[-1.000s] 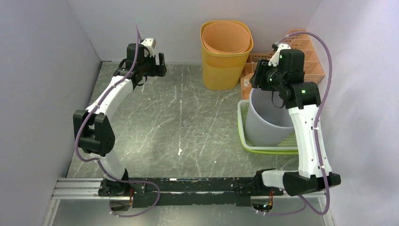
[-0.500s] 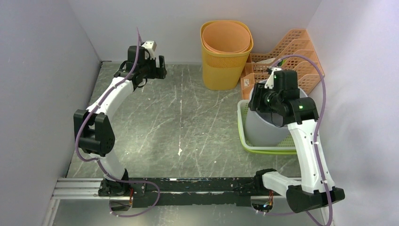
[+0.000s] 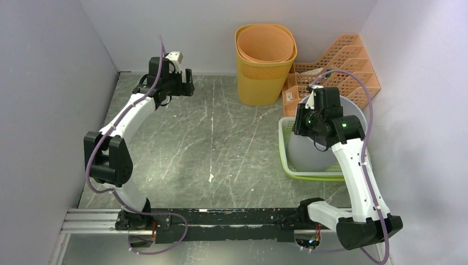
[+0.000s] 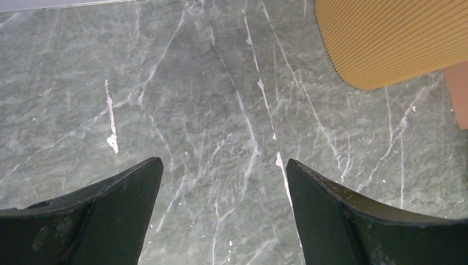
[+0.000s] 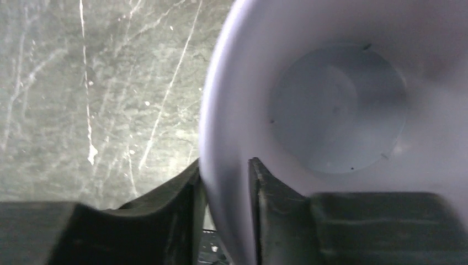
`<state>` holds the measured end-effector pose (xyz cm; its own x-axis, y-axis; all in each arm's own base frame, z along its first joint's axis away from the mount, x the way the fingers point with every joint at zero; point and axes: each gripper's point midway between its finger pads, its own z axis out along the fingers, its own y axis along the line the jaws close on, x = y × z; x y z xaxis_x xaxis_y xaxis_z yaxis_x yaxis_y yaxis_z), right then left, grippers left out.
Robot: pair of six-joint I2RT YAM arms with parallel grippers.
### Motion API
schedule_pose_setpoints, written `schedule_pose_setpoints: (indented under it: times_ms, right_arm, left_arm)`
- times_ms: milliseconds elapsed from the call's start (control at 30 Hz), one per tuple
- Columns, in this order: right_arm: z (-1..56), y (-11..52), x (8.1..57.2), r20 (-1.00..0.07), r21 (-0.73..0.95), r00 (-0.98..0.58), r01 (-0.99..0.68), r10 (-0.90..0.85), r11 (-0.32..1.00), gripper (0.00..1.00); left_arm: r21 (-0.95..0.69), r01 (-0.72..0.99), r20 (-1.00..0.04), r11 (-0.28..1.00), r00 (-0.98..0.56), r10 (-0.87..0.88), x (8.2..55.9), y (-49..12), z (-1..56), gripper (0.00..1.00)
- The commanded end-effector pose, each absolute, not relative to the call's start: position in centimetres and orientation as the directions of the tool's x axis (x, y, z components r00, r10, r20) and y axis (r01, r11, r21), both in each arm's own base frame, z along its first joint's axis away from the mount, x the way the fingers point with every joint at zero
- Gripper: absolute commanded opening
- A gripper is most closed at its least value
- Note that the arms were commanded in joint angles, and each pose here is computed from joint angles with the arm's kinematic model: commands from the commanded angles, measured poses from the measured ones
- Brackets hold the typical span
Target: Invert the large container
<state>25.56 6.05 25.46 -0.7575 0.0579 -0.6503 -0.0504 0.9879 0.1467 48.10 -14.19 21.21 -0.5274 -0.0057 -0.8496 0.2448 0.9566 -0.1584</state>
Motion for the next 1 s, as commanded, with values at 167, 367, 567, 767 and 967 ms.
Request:
schedule_pose_setpoints:
  times_ms: [167, 367, 567, 767, 967]
  right_arm:
    - [27.4, 4.4, 26.7, -0.726, 0.081, -0.683, 0.021, 0.074, 0.996, 0.0]
    - [30.4, 3.8, 27.4, -0.76, 0.089, -0.639, 0.075, 0.116, 0.993, 0.0]
    - [38.1, 4.7, 29.1, -0.832, 0.137, -0.537, 0.037, 0.136, 0.99, 0.0]
    - [45.7, 5.7, 31.3, -0.895, 0.171, -0.422, -0.02, 0.147, 0.985, 0.0]
    - [47.8, 9.5, 33.1, -0.913, 0.28, -0.355, -0.194, 0.199, 0.94, 0.0]
  left_arm:
    - [-0.111, 0.24, -0.873, 0.964, -0.487, 0.021, 47.1, -13.5, 23.8, 0.95]
    - [-0.092, 0.213, -0.883, 0.973, -0.469, 0.019, 47.3, -12.9, 27.2, 0.95]
    - [-0.118, 0.206, -0.919, 0.971, -0.393, -0.029, 47.8, -13.0, 33.3, 0.95]
    - [-0.18, 0.189, -0.929, 0.965, -0.354, -0.104, 47.4, -11.9, 36.6, 0.95]
    - [-0.198, 0.166, -0.953, 0.966, -0.264, -0.15, 46.0, -10.4, 40.8, 0.95]
